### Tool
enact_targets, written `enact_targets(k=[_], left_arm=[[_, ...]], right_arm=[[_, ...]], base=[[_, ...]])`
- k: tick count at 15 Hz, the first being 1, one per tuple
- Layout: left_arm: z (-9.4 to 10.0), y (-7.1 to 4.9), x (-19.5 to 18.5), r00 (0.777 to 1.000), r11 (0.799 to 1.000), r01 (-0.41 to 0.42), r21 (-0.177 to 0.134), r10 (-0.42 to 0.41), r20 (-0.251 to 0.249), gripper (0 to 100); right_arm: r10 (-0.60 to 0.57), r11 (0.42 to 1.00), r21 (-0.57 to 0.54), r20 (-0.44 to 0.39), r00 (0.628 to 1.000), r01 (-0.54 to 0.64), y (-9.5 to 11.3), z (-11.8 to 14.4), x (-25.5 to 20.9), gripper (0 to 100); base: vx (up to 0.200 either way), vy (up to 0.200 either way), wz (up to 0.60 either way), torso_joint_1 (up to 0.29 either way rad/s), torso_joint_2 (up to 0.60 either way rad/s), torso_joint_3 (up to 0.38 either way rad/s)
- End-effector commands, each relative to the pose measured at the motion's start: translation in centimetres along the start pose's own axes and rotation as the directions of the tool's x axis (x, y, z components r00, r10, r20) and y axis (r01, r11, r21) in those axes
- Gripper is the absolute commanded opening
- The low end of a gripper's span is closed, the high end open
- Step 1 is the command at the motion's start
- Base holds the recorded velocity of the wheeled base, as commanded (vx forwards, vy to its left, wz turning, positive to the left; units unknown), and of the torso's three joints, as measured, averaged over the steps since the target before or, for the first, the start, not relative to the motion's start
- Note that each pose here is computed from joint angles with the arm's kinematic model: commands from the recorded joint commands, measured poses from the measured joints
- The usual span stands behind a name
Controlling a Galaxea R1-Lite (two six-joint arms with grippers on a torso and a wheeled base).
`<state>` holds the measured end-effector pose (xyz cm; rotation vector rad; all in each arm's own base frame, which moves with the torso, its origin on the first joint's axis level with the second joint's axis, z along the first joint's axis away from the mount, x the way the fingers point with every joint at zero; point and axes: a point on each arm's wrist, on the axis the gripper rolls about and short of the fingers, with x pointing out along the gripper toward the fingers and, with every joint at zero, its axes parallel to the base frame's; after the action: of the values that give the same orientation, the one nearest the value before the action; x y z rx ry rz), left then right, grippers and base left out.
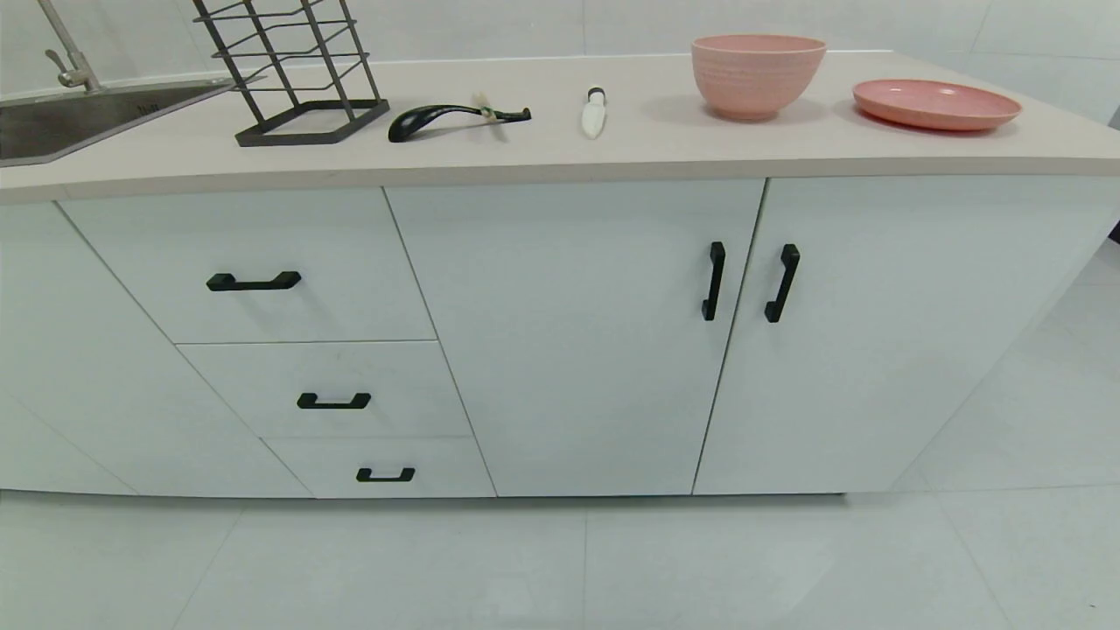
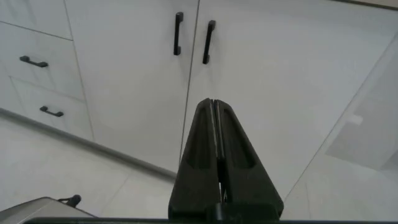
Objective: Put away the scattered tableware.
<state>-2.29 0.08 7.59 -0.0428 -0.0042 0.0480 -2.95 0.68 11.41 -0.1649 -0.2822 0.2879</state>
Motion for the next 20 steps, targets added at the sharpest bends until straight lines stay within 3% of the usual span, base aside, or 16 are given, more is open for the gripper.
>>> enact_targets(k=[1,3,4,6,10,16,17,20], left_arm=[[0.0,0.0,0.0,1.000,1.000,-0.001,0.000,0.001,0.001,100],[0.0,0.0,0.0,1.000,1.000,-0.001,0.000,0.001,0.000,100],[0.0,0.0,0.0,1.000,1.000,-0.001,0.000,0.001,0.001,100],[0.0,0.0,0.0,1.000,1.000,-0.001,0.000,0.001,0.001,100],[0.0,0.0,0.0,1.000,1.000,-0.001,0.001,0.001,0.001,100],[0.0,0.0,0.0,1.000,1.000,-0.001,0.000,0.001,0.001,100],[0.0,0.0,0.0,1.000,1.000,-0.001,0.000,0.001,0.001,100],[0.0,0.0,0.0,1.000,1.000,-0.001,0.004,0.001,0.001,100]], right_arm=[[0.021,0.999,0.036,-0.062,0.998,-0.019,-0.7,2.2,1.5,0],[0.075,0.994,0.086,-0.109,0.991,-0.065,-1.8,4.8,3.9,0],[0.087,0.993,0.093,-0.119,0.989,-0.076,-2.0,5.3,4.6,100],[0.136,0.987,0.102,-0.126,0.983,-0.124,-3.0,6.5,7.7,100],[0.218,0.974,0.057,0.033,0.975,-0.220,-3.8,5.7,15.0,100],[0.308,0.951,0.027,0.007,0.951,-0.308,-3.7,3.7,18.1,100],[0.350,0.937,0.013,0.001,0.937,-0.350,-3.8,3.0,19.6,100],[0.344,0.939,0.032,-0.042,0.938,-0.343,-4.3,-0.2,22.5,100]], base=[[0.000,0.000,0.00,0.000,0.00,0.000],[0.000,0.000,0.00,0.000,0.00,0.000],[0.000,0.000,0.00,0.000,0.00,0.000],[0.000,0.000,0.00,0.000,0.00,0.000],[0.000,0.000,0.00,0.000,0.00,0.000],[0.000,0.000,0.00,0.000,0.00,0.000],[0.000,0.000,0.00,0.000,0.00,0.000],[0.000,0.000,0.00,0.000,0.00,0.000]])
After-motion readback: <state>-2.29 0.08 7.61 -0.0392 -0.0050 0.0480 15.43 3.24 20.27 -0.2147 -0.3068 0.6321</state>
